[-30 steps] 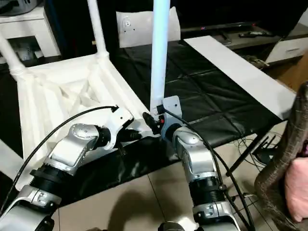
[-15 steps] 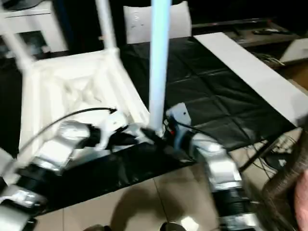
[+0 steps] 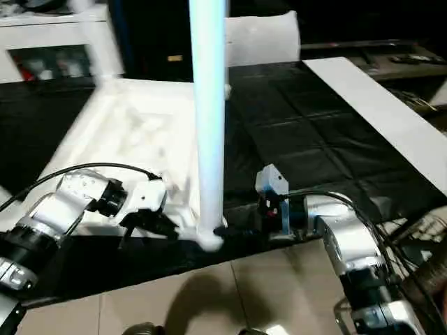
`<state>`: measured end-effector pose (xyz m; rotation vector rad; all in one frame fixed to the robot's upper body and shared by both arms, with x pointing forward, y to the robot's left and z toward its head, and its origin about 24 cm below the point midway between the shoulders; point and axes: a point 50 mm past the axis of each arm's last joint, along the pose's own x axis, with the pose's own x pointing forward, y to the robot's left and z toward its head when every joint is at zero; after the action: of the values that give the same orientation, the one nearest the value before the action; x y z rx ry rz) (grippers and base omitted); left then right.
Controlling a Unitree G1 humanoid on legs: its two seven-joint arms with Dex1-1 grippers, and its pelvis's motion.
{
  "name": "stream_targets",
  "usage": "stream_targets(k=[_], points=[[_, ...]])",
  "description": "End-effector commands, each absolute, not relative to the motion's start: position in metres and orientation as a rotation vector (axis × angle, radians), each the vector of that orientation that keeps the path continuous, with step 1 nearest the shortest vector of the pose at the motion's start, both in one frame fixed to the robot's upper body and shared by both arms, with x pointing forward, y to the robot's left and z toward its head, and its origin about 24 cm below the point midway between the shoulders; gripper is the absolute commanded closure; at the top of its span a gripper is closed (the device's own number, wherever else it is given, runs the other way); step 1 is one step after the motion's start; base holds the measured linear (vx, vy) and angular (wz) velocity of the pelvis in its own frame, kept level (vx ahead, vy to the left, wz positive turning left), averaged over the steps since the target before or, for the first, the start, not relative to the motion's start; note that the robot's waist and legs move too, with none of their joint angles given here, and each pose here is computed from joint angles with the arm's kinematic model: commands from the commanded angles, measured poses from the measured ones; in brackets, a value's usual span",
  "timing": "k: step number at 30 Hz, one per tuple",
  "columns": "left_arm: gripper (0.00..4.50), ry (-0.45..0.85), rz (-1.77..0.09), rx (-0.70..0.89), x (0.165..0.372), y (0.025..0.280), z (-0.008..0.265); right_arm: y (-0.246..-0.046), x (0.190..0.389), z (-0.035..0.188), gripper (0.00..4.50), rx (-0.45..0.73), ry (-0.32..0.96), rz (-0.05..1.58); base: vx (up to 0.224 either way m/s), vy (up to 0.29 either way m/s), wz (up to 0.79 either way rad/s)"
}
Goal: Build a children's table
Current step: Rotate leg to tighten
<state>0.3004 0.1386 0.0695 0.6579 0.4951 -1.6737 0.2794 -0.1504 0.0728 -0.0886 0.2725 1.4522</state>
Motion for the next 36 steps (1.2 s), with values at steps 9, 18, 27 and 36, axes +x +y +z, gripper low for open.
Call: stream_targets(k=[9, 18, 27, 36], points=[[4.5, 0.459, -1.841, 0.731, 0.297, 0.118, 0.074, -0.14, 0.277, 0.076, 1.07, -0.058, 0.311, 1.613, 0.0, 0.0, 0.0], [4.5, 0.462, -1.843, 0.737, 0.3, 0.12, 0.073, -0.135, 0.274, 0.074, 1.85, -0.028, 0.361, 1.685, 0.0, 0.0, 0.0], [4.5, 0.465, -1.797, 0.703, 0.303, 0.123, 0.072, -0.131, 0.272, 0.073, 2.37, 0.007, 0.38, 1.681, 0.0, 0.0, 0.0], [4.5, 0.468, -1.445, 0.465, 0.316, 0.125, 0.069, -0.099, 0.285, 0.062, 2.45, 0.057, 0.334, 1.261, 0.0, 0.0, 0.0]])
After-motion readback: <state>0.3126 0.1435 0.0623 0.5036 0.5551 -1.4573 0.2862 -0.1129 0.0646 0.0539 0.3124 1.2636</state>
